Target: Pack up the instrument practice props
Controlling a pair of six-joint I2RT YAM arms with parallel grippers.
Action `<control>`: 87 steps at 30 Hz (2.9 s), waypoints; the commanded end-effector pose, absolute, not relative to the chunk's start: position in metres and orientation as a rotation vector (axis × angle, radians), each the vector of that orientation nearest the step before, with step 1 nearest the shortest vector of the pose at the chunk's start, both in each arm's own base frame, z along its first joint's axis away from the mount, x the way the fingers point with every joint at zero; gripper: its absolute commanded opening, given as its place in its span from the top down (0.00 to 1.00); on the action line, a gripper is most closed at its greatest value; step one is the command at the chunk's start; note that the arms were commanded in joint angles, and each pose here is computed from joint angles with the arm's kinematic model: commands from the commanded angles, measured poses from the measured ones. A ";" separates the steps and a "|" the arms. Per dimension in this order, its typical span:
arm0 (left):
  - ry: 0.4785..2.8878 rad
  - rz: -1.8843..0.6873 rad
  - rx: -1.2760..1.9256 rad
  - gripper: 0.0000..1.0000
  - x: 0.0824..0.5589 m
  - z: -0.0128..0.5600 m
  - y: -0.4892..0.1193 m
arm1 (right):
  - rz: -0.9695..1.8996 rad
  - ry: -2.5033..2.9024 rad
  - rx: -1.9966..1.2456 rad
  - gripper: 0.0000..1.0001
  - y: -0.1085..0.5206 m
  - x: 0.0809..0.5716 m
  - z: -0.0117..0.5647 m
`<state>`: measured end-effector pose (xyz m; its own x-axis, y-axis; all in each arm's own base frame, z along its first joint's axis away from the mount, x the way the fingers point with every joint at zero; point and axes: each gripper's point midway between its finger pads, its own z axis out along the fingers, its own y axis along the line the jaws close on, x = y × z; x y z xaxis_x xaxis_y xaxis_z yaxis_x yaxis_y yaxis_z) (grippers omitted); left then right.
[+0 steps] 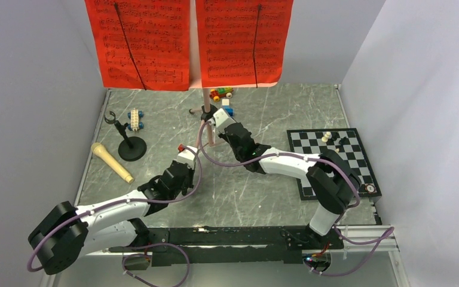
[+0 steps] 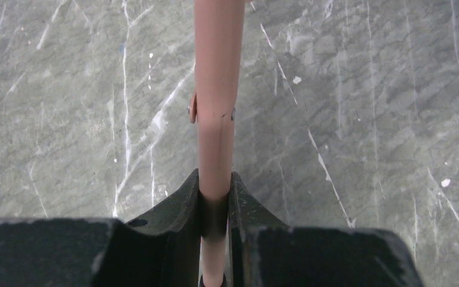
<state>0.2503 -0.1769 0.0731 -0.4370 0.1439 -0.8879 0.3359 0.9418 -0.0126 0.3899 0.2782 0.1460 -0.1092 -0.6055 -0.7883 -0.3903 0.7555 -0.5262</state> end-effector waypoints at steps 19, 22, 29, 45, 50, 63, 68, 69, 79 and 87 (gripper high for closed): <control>2.100 -0.356 0.273 1.00 0.222 0.063 -0.176 | -0.056 1.964 -0.691 1.00 0.288 0.273 0.136; 2.106 -0.371 0.256 1.00 0.220 0.063 -0.176 | -0.063 1.976 -0.706 1.00 0.290 0.263 0.135; 2.105 -0.427 0.204 1.00 0.211 0.063 -0.175 | -0.038 1.978 -0.701 1.00 0.281 0.250 0.136; 2.038 -0.524 0.083 1.00 0.199 0.072 -0.171 | -0.017 1.952 -0.695 1.00 0.262 0.275 0.124; 2.041 -0.532 0.078 1.00 0.199 0.071 -0.175 | -0.001 1.980 -0.666 1.00 0.254 0.287 0.118; 2.059 -0.462 0.063 0.98 0.206 0.074 -0.173 | 0.068 2.031 -0.669 1.00 0.256 0.279 0.113; 2.036 -0.475 0.059 0.75 0.208 0.085 -0.174 | 0.107 2.043 -0.646 0.83 0.250 0.267 0.119; 2.030 -0.479 0.059 0.70 0.209 0.087 -0.175 | 0.117 2.040 -0.643 0.74 0.250 0.265 0.121; 2.017 -0.479 0.105 0.47 0.218 0.106 -0.188 | 0.213 2.029 -0.636 0.28 0.253 0.253 0.152; 1.990 -0.426 0.071 0.07 0.223 0.136 -0.179 | 0.287 2.031 -0.492 0.19 0.219 0.229 0.184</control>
